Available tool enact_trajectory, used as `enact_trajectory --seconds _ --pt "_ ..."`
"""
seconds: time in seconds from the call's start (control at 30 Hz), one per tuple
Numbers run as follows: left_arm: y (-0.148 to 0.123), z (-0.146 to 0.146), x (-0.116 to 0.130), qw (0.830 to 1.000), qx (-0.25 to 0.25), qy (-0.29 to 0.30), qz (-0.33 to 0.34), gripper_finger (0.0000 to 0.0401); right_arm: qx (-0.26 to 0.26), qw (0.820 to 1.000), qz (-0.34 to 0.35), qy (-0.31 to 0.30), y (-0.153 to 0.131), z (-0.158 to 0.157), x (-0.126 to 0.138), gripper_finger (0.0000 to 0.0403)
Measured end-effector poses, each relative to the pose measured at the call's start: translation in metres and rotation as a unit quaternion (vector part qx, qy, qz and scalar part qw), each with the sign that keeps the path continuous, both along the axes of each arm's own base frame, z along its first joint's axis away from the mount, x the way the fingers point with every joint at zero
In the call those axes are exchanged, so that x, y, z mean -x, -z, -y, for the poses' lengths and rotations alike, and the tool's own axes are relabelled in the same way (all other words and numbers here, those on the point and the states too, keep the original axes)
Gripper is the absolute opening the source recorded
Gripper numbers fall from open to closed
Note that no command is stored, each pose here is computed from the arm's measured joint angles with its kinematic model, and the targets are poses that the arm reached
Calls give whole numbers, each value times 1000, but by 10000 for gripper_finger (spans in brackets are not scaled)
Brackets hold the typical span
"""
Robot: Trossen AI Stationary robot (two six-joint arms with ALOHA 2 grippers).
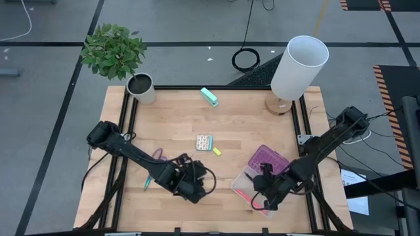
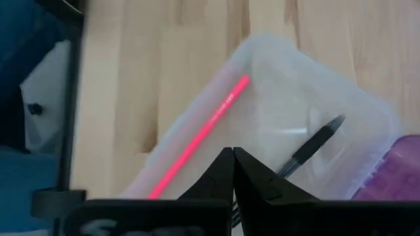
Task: Pack school essentials
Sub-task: Put the yellow pencil into the violet supply box
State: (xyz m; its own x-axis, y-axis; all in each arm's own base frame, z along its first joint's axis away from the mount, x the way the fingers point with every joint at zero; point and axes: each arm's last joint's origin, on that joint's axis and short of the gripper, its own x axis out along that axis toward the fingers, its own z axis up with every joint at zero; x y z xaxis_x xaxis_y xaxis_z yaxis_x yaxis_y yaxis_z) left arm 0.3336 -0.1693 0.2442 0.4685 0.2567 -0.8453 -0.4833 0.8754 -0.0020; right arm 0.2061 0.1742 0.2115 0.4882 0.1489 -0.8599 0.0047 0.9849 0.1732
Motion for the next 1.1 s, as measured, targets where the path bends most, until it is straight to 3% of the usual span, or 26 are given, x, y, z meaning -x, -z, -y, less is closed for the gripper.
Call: enact_trajectory --seconds 0.13,0.33,0.5,0.67,1.1 --pt "5 2 22 993 17 -97 -58 186 -3 1000 28 -6 -12 -1 8 0" --pt "6 24 49 985 16 -158 -67 186 -6 998 54 -10 -22 -2 16 0" --pt "9 41 63 984 23 -168 -52 186 -14 998 61 -13 -24 -4 17 0" --pt "34 45 82 981 -8 -190 -45 186 -22 998 60 -2 -24 -4 17 0" --pt "91 41 105 974 30 -217 -52 186 -19 998 61 -3 -24 -4 17 0"
